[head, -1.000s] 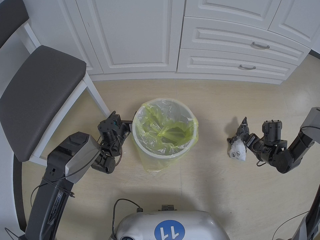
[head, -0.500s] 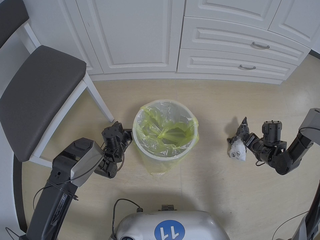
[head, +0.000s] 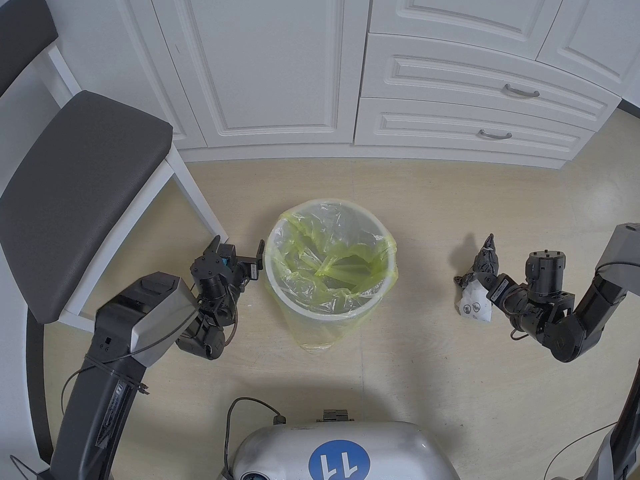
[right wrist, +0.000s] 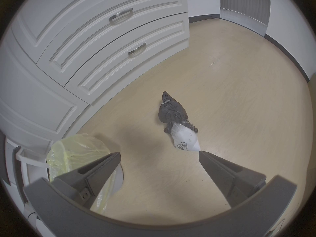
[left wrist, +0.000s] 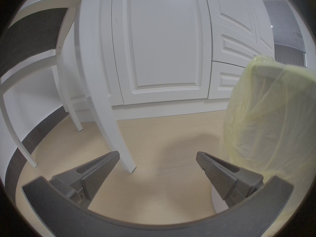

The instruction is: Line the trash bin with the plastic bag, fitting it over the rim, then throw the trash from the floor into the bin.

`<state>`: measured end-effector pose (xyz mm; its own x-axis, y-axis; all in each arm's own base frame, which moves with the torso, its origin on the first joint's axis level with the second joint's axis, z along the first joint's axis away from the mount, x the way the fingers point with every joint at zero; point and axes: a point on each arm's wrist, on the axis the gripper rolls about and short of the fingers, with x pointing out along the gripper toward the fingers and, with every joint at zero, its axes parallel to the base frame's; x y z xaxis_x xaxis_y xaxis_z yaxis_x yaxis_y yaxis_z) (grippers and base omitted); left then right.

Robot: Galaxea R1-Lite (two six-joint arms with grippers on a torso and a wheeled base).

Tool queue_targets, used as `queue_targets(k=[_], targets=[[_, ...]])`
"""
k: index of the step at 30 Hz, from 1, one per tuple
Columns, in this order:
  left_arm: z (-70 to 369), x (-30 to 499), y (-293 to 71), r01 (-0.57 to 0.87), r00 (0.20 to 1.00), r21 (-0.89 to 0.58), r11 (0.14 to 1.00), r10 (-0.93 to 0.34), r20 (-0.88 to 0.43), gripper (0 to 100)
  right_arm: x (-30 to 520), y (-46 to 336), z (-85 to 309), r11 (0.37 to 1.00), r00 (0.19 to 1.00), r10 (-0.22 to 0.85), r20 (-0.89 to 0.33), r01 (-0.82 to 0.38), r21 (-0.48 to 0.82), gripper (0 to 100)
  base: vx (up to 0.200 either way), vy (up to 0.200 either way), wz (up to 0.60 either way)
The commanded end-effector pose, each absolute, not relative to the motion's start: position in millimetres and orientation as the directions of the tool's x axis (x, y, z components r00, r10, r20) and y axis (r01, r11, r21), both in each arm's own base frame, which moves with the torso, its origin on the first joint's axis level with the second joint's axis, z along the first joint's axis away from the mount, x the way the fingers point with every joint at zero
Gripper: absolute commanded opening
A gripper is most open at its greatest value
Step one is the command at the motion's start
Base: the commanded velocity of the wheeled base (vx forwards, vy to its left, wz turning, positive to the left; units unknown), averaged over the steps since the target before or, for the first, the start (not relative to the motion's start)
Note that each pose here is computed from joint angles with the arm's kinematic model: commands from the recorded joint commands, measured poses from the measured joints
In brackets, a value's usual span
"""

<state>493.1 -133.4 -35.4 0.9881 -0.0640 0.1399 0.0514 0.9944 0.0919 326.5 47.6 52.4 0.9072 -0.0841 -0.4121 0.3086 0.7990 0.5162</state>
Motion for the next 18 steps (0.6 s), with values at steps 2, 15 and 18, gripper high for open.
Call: queue_targets(k=[2, 15, 18], targets=[[16.7, 471.4, -94.6, 0.033, 0.987, 0.059, 0.998, -0.042, 0.157, 100, 325.8, 51.3, 48.6, 0.800, 0.922, -0.070, -0.381, 0.280, 0.531, 100, 0.000, 0.000, 0.00], [93.7, 401.9, -99.5, 0.151, 0.966, 0.074, 0.986, -0.163, 0.200, 100, 296.1, 63.0, 80.6, 0.863, 0.947, -0.021, -0.321, 0.180, 0.473, 100, 0.000, 0.000, 0.00], [109.8, 384.1, -108.9, 0.183, 0.958, 0.075, 0.980, -0.195, 0.212, 100, 292.2, 62.9, 77.5, 0.888, 0.942, -0.026, -0.335, 0.176, 0.424, 100, 0.000, 0.000, 0.00]])
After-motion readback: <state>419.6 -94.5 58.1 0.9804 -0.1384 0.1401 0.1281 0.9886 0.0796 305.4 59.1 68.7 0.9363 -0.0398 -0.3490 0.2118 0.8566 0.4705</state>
